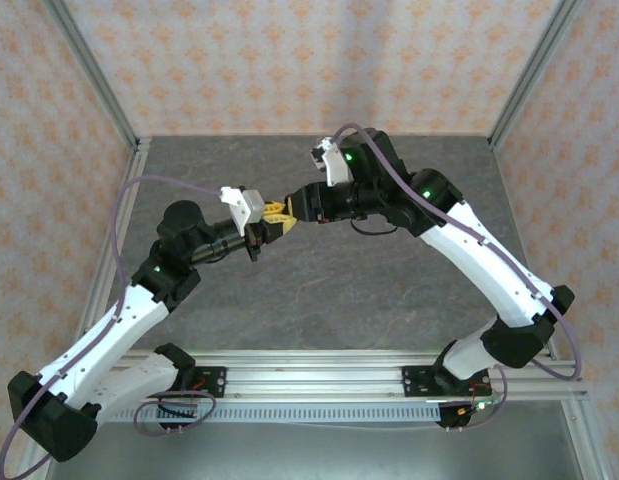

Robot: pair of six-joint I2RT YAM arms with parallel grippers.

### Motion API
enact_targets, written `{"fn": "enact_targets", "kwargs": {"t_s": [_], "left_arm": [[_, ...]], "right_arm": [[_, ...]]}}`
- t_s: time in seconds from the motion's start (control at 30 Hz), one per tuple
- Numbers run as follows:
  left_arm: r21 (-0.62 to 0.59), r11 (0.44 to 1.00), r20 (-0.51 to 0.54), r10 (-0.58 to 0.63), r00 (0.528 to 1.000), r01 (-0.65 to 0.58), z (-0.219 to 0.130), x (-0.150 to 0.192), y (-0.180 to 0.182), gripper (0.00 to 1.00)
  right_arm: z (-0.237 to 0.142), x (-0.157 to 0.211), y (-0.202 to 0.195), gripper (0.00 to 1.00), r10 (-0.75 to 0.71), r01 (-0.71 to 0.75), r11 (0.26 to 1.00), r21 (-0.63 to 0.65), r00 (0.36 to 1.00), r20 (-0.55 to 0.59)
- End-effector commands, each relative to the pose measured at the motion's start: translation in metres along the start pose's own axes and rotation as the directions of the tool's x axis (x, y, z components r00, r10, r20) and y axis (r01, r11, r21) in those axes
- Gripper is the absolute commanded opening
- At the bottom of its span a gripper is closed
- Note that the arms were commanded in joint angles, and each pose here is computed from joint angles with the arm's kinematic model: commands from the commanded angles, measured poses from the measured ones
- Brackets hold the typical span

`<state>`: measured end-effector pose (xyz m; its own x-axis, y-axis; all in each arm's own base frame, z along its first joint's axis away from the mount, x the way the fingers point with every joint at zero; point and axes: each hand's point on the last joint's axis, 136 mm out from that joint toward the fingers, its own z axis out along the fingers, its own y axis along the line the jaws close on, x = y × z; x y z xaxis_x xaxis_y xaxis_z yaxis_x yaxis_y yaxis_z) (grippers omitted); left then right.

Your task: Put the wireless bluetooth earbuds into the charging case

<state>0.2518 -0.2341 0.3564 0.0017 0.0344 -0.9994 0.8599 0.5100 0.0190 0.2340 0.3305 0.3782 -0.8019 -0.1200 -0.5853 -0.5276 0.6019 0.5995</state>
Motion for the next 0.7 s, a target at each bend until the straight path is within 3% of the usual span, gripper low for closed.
{"fn": "enact_targets", "kwargs": {"t_s": [0.0, 0.2, 0.67], "left_arm": [[-0.004, 0.999, 0.049, 0.053, 0.997, -0.053, -0.002, -0.023, -0.001, 0.00], [-0.009, 0.998, 0.041, 0.055, 0.998, -0.055, -0.003, -0.020, -0.001, 0.00], [-0.033, 0.998, 0.037, 0.054, 0.998, -0.052, -0.004, -0.016, 0.003, 0.00]], "right_arm": [[-0.002, -0.001, 0.004, 0.30, -0.010, 0.010, 1.000, 0.000, 1.000, -0.004], [-0.008, -0.007, 0.007, 0.19, -0.023, 0.023, 1.000, -0.001, 0.999, 0.029], [-0.044, -0.026, -0.006, 0.15, 0.038, -0.052, 0.996, 0.070, 0.980, 0.196]]}}
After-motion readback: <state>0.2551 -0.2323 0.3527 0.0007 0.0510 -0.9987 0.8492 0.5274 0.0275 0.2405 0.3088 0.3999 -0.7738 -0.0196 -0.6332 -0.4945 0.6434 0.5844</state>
